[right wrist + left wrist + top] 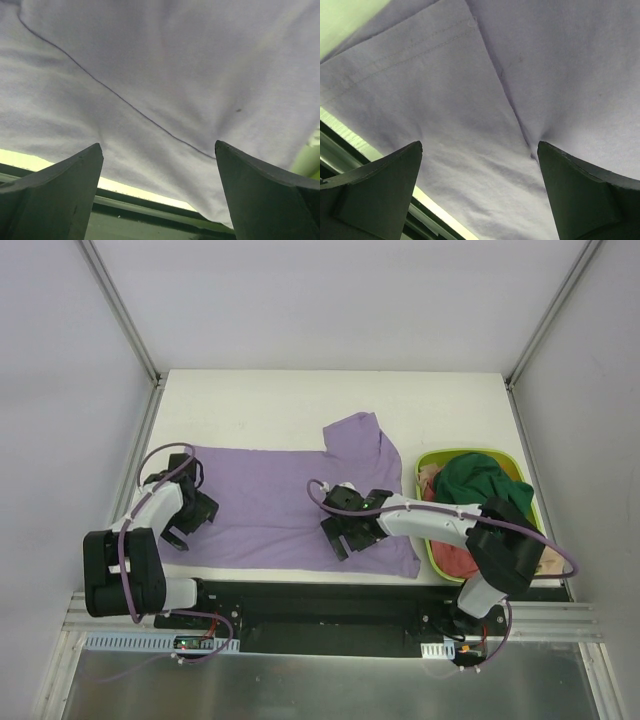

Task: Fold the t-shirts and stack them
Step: Fold the flattened tshirt in 1/3 of the way, then grap the side of the flattened tshirt furthest away from the robot with both arms

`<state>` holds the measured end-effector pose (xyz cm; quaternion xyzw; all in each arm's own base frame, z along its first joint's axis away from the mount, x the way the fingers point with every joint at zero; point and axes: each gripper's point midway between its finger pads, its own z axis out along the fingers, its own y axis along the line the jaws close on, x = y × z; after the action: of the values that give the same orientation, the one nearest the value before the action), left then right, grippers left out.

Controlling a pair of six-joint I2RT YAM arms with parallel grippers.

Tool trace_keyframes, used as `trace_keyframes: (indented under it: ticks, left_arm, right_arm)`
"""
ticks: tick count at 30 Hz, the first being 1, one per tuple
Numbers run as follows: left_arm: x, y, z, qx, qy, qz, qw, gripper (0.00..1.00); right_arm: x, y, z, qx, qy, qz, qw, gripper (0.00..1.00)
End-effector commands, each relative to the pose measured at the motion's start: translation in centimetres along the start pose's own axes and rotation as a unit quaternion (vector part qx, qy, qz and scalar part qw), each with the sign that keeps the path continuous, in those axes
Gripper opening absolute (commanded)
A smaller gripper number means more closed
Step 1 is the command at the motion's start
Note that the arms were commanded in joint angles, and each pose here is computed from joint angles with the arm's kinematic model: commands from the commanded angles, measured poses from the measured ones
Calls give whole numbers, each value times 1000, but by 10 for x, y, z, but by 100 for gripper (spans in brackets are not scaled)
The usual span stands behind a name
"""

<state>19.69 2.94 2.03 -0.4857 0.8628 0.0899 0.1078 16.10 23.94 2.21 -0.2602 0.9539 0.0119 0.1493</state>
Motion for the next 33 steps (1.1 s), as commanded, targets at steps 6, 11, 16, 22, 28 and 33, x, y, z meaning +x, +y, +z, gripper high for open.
trace_keyframes:
  ticks: [6, 11, 16, 22, 28, 33]
  left_arm:
    - [-45, -17, -68, 56, -65, -41, 995, 99]
    - [-79, -61, -108, 133, -89, -25, 987, 99]
    - [-119, -103, -122, 143, -105, 9, 984, 99]
    - [-170, -142, -111, 138, -111, 39, 983, 99]
    - [-201, -175, -76, 123, -98, 66, 985, 98]
    - [-215, -198, -41, 111, -79, 88, 987, 92]
  right_arm:
    - [-107, -33, -98, 36, -162, 17, 986, 96]
    - [-182, -69, -132, 17, -249, 72, 966, 96]
    - [-249, -113, -130, 28, -280, 96, 955, 96]
    - [-311, -156, -95, 12, -277, 133, 951, 96]
    - [-355, -183, -52, -25, -280, 171, 944, 96]
    - [-373, -208, -16, -51, -279, 216, 934, 96]
